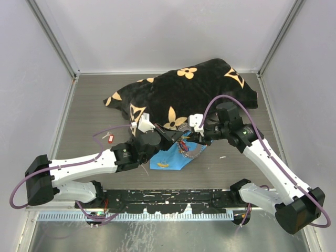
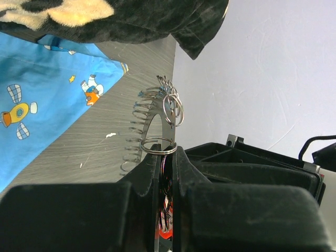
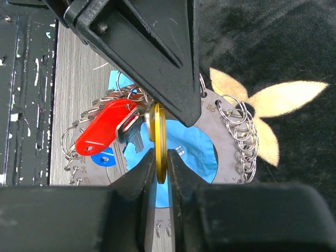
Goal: Remove the keys from the keyring
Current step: Pick up the key from the keyring.
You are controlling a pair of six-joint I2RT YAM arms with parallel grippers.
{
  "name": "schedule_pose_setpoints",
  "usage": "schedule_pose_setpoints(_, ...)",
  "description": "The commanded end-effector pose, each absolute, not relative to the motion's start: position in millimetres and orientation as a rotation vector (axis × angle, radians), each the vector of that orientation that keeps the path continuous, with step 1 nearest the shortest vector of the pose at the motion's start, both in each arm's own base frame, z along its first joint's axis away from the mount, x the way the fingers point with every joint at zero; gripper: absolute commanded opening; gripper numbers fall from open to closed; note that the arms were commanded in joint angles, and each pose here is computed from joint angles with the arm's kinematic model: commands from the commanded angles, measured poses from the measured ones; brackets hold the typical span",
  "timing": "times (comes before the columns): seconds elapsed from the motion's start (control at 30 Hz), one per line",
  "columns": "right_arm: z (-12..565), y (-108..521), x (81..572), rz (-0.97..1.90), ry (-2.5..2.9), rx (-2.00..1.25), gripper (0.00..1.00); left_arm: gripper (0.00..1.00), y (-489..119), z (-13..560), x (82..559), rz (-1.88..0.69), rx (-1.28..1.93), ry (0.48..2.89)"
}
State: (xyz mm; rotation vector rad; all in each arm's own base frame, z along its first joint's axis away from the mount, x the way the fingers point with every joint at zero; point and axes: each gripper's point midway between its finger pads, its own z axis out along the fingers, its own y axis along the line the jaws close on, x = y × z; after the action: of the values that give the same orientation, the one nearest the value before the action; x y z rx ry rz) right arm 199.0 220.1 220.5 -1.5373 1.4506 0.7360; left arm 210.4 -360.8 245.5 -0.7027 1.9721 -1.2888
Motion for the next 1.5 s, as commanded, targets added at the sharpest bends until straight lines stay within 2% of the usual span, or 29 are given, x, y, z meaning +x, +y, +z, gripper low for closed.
schedule_pose_setpoints(0.0,253,226,200,0.701,1.327,-1.531,0.14,0.0,-366,289,214,-1.427,-0.768,1.861)
schedule_pose_setpoints(0.1,255,226,199,0.702,1.317,-1.534,0.06,0.0,-367,288,214,-1.428,-0.771,1.864)
schedule_pose_setpoints(0.33,259,227,184,0.752,1.27,-1.575,0.01,0.0,-366,283,214,-1.423,-0.765,1.865)
schedule_pose_setpoints(0.57,263,223,180,0.736,1.264,-1.601,0.01,0.34,-361,280,211,-1.385,-0.693,1.872)
schedule_pose_setpoints(0.73,263,222,176,0.749,1.26,-1.625,0.01,0.46,-358,276,209,-1.348,-0.616,1.885)
schedule_pose_setpoints(1.1,260,220,165,0.799,1.283,-1.669,0.01,0.57,-343,261,200,-1.224,-0.341,1.879)
schedule_pose_setpoints(1.33,250,214,152,0.846,1.306,-1.737,0.01,0.7,-326,285,175,-1.222,0.11,1.644)
schedule_pose_setpoints(1.47,251,211,141,0.88,1.263,-1.793,0.01,0.73,-311,291,160,-1.156,0.334,1.514)
